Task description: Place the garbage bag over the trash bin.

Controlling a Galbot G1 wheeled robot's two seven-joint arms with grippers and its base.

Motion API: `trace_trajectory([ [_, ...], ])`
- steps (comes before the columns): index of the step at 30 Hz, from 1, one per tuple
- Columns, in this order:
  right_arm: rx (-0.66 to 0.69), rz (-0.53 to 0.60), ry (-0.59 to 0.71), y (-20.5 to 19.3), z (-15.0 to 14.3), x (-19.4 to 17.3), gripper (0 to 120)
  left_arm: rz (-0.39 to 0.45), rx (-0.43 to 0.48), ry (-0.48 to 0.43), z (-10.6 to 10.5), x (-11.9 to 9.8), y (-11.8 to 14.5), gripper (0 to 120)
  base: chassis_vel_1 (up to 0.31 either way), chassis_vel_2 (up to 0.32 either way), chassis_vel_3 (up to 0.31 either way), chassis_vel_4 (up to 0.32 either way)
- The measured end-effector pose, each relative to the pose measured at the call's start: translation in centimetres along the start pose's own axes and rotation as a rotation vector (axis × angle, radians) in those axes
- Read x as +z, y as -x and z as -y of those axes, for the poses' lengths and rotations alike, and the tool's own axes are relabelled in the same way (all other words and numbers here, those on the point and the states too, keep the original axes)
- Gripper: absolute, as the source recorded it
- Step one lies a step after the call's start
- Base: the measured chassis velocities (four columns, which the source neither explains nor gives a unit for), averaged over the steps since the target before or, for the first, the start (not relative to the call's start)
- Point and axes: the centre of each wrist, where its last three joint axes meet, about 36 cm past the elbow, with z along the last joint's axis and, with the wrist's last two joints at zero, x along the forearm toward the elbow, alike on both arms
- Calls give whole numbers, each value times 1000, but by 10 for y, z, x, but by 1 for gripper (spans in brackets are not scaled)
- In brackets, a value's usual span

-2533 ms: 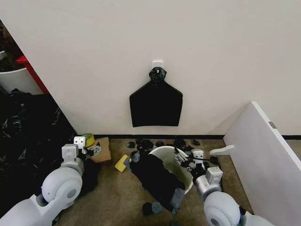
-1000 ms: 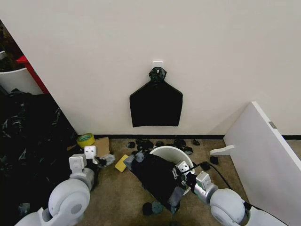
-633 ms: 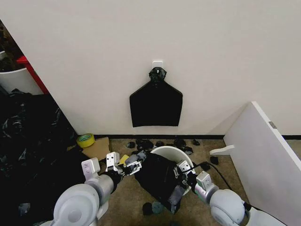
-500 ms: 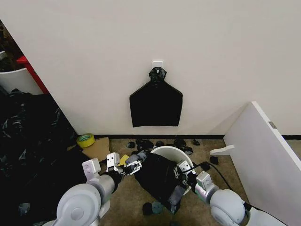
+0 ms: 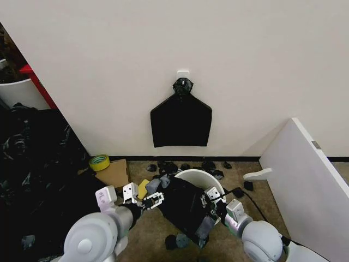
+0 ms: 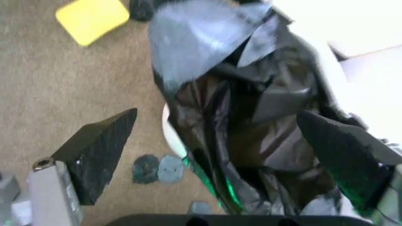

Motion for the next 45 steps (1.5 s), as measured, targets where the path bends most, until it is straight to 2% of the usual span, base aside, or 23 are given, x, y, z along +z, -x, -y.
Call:
trace_trajectory([
  [4, 13, -2, -2, 1, 1, 0, 0, -61, -18, 34, 9, 0, 4, 100, 0, 0, 0, 0],
  [9, 18, 0, -8, 3, 1, -1, 0, -92, -30, 63, 19, -4, 2, 100, 0, 0, 0, 0],
  [19, 18, -8, -23, 1, 5, -3, 0, -165, -67, -14, 31, 16, 17, 100, 0, 0, 0, 0],
  [24, 16, -6, -24, 1, 5, -4, 0, -165, -81, -23, 32, 22, 23, 100, 0, 0, 0, 0],
  [32, 13, -14, -21, -1, 3, -2, 0, -164, -98, -47, 38, 30, 52, 100, 0, 0, 0, 0],
  [39, 9, -15, -18, -3, 0, -1, 0, -164, -101, -49, 47, 26, 81, 100, 0, 0, 0, 0],
  [45, 8, -16, -20, -3, -1, -1, 0, -179, -115, -33, 49, 28, 94, 100, 0, 0, 0, 0],
])
